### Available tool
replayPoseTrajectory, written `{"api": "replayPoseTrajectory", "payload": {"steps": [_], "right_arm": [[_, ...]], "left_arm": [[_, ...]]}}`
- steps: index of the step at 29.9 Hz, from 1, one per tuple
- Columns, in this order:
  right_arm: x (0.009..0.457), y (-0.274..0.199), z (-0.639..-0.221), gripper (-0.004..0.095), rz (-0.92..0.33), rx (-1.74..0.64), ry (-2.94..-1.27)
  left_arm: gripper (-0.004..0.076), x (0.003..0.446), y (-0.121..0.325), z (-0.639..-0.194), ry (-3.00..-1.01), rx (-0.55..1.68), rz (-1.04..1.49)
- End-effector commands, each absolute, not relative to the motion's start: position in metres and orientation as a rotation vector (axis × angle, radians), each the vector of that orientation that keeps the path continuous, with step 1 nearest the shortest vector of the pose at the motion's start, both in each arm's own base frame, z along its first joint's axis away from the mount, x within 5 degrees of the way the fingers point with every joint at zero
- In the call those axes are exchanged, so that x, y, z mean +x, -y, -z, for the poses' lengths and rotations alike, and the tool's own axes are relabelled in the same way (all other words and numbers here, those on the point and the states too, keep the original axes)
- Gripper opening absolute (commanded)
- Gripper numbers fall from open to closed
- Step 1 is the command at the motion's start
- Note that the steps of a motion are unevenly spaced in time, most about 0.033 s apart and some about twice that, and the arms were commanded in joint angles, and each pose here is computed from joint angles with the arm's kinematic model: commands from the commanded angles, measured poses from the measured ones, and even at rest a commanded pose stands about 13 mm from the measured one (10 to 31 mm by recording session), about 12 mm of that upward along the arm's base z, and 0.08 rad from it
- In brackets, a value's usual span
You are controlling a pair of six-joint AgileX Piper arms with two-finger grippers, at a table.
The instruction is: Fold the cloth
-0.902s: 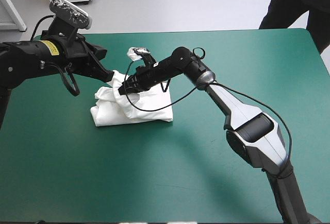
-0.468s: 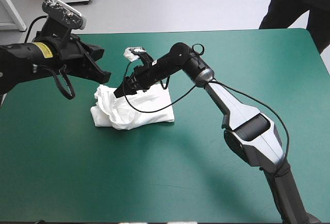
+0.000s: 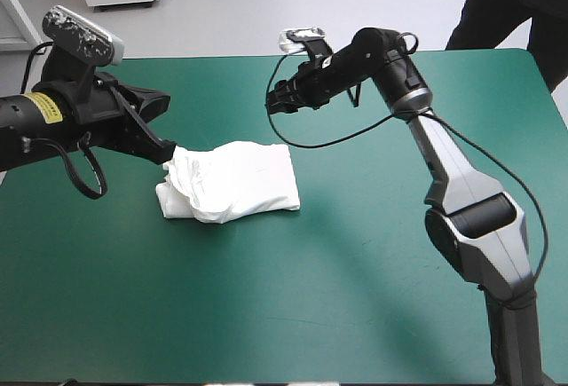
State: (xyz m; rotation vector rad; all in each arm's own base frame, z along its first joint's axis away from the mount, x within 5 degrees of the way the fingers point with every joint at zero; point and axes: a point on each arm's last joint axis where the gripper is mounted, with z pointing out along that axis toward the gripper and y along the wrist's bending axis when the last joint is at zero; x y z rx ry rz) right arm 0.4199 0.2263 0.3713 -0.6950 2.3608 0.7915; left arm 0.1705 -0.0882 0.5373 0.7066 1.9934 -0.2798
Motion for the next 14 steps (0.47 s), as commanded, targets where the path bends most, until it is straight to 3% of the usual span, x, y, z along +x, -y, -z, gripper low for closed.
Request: {"api": "replayPoseTrajectory", "payload": {"steps": [1, 8, 14], "right_arm": [[0.386, -0.197, -0.420, 0.0582, -0.774, -0.659, -2.309], [0.361, -0.174, -0.395, 0.0582, -0.652, -0.645, -2.475], [0.374, -0.181, -0.359, 0.0582, -0.681, -0.685, -2.551]], "left_arm": [[-0.0022, 0.154, 0.085, -0.539, -1.996, 0.713, 0.336], [-0.0013, 0.152, 0.085, -0.537, -1.991, 0.738, 0.329], [0.0102, 0.155, 0.083, -0.536, -1.976, 0.780, 0.254]]}}
